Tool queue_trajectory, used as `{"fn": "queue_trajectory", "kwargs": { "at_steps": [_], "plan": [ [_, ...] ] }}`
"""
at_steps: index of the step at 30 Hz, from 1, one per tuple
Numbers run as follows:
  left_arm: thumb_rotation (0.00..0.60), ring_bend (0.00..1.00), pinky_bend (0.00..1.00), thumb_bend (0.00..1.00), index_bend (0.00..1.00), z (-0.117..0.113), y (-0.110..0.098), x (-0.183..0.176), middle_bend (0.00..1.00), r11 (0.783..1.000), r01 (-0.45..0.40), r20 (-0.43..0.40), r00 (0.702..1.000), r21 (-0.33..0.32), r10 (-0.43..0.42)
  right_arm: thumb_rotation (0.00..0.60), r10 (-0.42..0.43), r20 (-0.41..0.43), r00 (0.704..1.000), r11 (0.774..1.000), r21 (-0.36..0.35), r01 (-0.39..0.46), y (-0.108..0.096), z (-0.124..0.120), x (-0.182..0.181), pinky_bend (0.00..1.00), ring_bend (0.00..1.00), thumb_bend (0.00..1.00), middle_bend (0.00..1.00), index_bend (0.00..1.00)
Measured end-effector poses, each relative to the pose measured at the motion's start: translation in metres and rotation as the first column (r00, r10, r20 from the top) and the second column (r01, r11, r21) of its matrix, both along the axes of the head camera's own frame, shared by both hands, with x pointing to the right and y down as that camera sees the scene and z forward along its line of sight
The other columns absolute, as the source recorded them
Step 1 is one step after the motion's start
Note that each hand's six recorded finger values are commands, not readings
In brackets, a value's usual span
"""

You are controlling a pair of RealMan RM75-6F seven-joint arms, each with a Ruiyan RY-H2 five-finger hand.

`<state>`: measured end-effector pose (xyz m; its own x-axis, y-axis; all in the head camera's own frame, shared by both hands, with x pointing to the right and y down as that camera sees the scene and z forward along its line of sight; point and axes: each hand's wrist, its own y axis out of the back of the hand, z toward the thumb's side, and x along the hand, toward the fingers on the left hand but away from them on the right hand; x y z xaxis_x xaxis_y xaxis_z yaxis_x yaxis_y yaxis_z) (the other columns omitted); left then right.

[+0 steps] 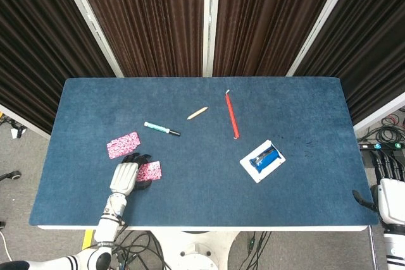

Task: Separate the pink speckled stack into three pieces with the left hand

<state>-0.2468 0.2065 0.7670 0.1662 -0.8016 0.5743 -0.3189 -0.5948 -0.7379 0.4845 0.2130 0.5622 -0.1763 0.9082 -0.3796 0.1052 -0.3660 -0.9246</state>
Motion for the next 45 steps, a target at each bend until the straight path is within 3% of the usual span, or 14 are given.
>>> {"fn": "queue_trajectory", "kwargs": {
  "at_steps": [10, 25, 35, 45],
  "plan": [
    [0.600, 0.13, 0.17, 0.24, 0.26, -0.001, -0.002, 0.000, 0.36, 1.000, 0.018, -0.022, 1.000, 0.004, -0.018, 0.600, 0.000, 0.002, 1.000, 1.000, 0.005, 0.000, 0.000, 0.001, 0.000, 0.00, 0.00, 0.10, 0.00, 0.00],
    [0.600, 0.13, 0.17, 0.26, 0.40, -0.005, -0.003, 0.000, 0.37, 0.999, 0.039, -0.050, 0.998, 0.009, -0.039, 0.600, 0.003, 0.001, 1.000, 1.000, 0.002, -0.003, 0.000, 0.001, 0.001, 0.00, 0.00, 0.10, 0.00, 0.00],
    [0.600, 0.13, 0.17, 0.26, 0.40, -0.016, -0.008, -0.004, 0.38, 0.998, 0.049, -0.063, 0.997, 0.028, -0.047, 0.600, -0.003, 0.001, 1.000, 1.000, 0.002, 0.003, -0.001, 0.001, -0.002, 0.00, 0.00, 0.10, 0.00, 0.00],
    [0.600, 0.13, 0.17, 0.26, 0.40, -0.036, -0.017, -0.037, 0.38, 0.994, 0.077, -0.038, 0.997, 0.071, -0.074, 0.600, -0.009, 0.000, 1.000, 1.000, 0.000, 0.009, -0.003, -0.001, -0.005, 0.00, 0.00, 0.10, 0.00, 0.00]
  ]
}}
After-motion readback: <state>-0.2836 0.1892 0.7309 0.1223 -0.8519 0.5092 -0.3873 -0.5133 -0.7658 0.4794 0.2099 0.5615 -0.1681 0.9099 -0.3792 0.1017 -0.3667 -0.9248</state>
